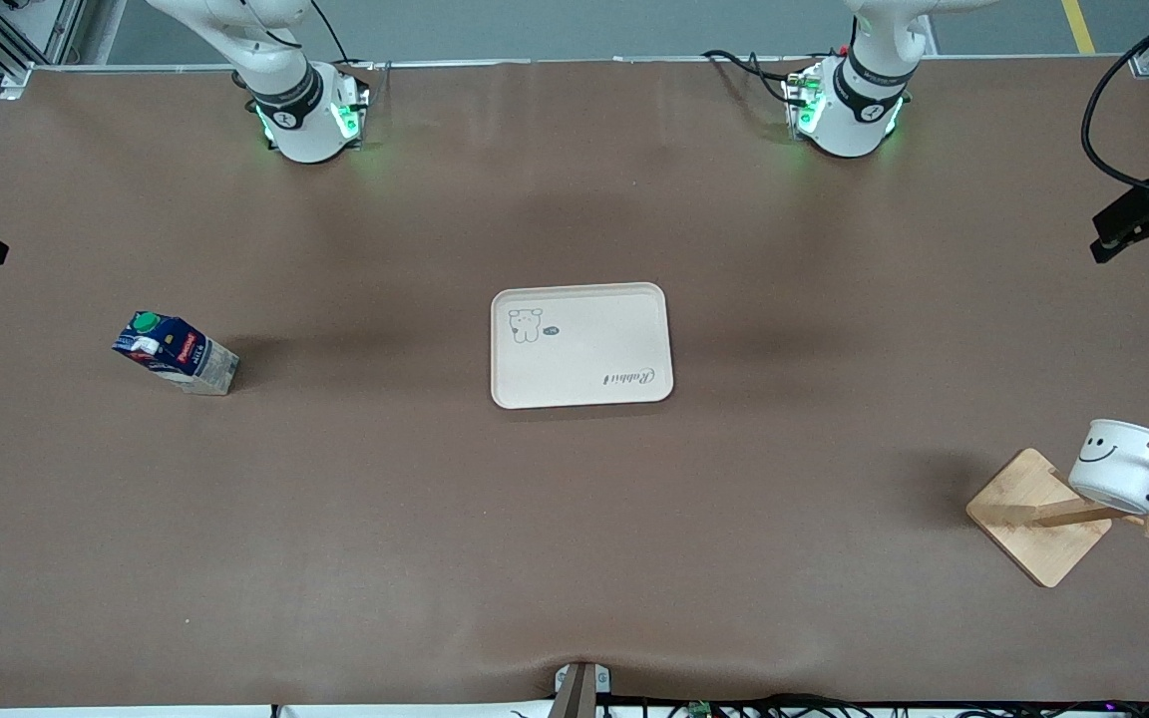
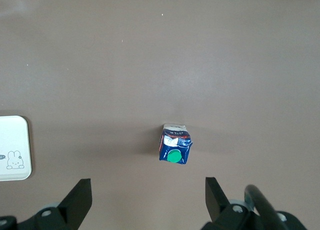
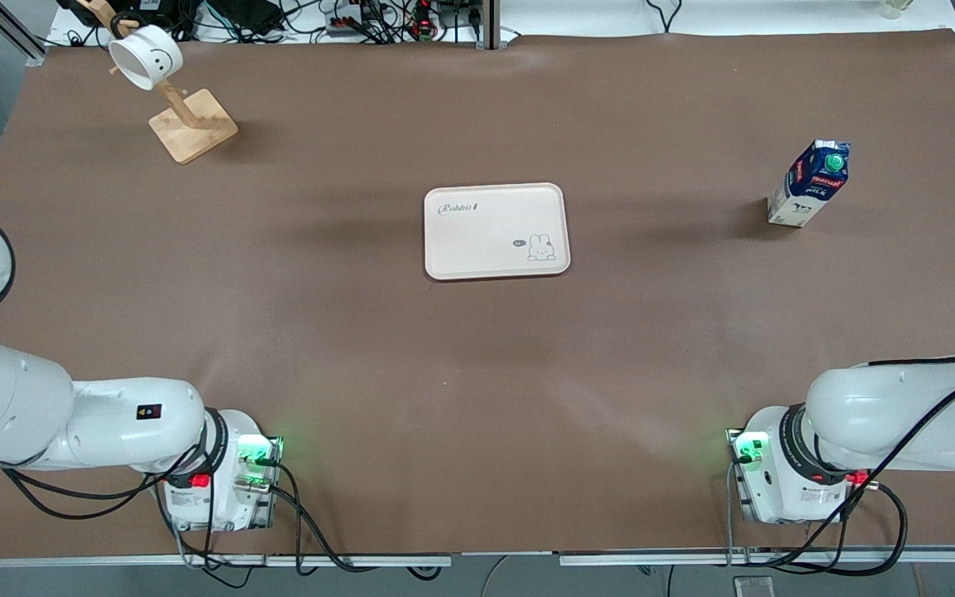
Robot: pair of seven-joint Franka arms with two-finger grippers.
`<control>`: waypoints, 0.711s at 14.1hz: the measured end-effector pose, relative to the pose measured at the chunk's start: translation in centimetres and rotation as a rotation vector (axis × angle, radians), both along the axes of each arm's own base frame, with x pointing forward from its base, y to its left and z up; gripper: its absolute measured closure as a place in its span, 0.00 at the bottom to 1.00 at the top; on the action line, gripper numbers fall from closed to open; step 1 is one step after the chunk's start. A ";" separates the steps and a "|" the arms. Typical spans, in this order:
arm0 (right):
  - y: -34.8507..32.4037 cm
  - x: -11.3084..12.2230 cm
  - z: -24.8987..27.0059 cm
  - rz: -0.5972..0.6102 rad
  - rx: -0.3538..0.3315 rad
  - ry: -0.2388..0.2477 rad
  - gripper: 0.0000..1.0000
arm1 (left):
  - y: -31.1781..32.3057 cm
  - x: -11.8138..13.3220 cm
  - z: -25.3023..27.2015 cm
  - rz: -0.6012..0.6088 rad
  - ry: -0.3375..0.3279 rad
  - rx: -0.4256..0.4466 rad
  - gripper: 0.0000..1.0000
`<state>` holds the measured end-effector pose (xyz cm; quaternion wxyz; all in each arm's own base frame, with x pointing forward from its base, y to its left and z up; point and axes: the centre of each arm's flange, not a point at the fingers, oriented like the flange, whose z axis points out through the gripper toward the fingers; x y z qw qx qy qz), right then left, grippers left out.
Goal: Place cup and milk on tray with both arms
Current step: 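Move the left gripper toward the white mug on the wooden stand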
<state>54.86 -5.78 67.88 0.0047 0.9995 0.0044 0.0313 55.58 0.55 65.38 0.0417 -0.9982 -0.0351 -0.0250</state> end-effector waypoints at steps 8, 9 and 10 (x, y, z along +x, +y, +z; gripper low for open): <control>0.2 0.4 0.5 0.004 -0.004 -0.039 0.00 | 5.6 3.0 -4.5 0.093 -0.079 -0.058 0.00; 0.1 0.4 0.5 0.004 -0.004 -0.039 0.00 | 7.4 3.0 -5.1 0.122 -0.091 -0.097 0.00; 0.2 0.4 0.5 0.004 -0.004 -0.040 0.00 | 8.9 3.1 -6.3 0.147 -0.103 -0.134 0.00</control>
